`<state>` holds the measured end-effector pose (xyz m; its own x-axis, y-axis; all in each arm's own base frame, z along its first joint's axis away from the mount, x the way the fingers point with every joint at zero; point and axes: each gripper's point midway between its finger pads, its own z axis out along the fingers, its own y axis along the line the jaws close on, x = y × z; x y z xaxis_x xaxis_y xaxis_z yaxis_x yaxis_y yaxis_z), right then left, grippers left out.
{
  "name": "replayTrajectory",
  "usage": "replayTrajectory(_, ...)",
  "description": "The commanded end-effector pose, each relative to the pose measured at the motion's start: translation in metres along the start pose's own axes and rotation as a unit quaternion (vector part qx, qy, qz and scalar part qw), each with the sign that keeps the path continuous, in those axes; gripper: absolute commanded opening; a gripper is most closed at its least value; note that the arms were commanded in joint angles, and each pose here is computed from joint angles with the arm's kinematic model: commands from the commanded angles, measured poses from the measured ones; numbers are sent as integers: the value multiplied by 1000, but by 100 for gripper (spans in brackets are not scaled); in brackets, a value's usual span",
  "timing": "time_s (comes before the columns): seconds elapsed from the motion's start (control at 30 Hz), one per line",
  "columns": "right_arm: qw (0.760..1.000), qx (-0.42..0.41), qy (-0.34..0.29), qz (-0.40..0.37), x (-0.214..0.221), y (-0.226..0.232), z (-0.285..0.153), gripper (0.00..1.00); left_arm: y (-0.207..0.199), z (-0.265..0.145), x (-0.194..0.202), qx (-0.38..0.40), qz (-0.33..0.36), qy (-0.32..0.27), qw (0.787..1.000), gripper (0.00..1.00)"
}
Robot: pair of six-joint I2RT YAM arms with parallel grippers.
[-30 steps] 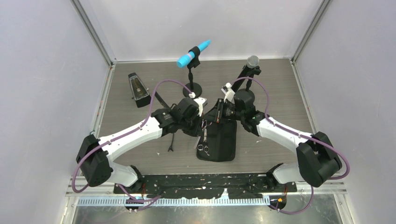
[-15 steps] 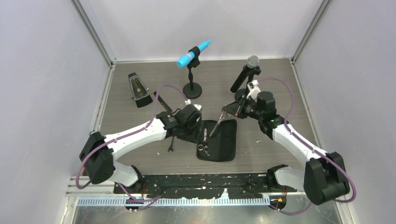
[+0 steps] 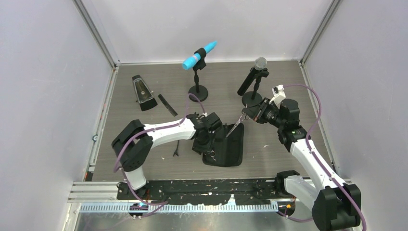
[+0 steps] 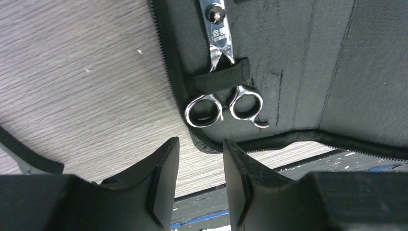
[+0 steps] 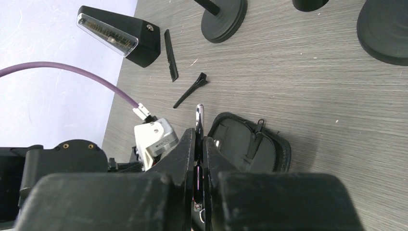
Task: Sort the hair-cutting tools
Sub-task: Adjust the hairdressing tool bag at the center of the board.
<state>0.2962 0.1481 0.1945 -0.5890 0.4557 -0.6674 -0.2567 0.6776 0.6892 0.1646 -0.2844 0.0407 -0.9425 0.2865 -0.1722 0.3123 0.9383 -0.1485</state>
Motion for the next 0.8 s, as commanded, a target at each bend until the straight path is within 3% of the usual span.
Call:
replayTrajectory(0.0, 1000, -20, -7, -20, -7, 10, -4, 5, -13, 0, -1, 17, 0, 23, 1000, 41)
replayTrajectory(0.33, 999, -42, 2, -24, -8, 18, -5, 5, 23, 6, 9, -79, 23, 62, 995, 36)
replayTrajectory(0.5, 999, -45, 2, -24, -10, 21, -6, 5, 48, 10, 8, -82, 15, 80, 993, 34)
replayTrajectory(0.6, 999, -45, 3, -23, -8, 21, -7, 5, 64, 8, -3, -74, 7, 68, 995, 29)
replayTrajectory(0.7, 999, -43, 5, -21, -6, 19, -7, 5, 92, -1, -30, -127, 35, 27, 991, 28)
replayTrajectory(0.77, 999, -43, 6, -20, -6, 19, -7, 5, 97, -3, -44, -121, 36, 10, 992, 29)
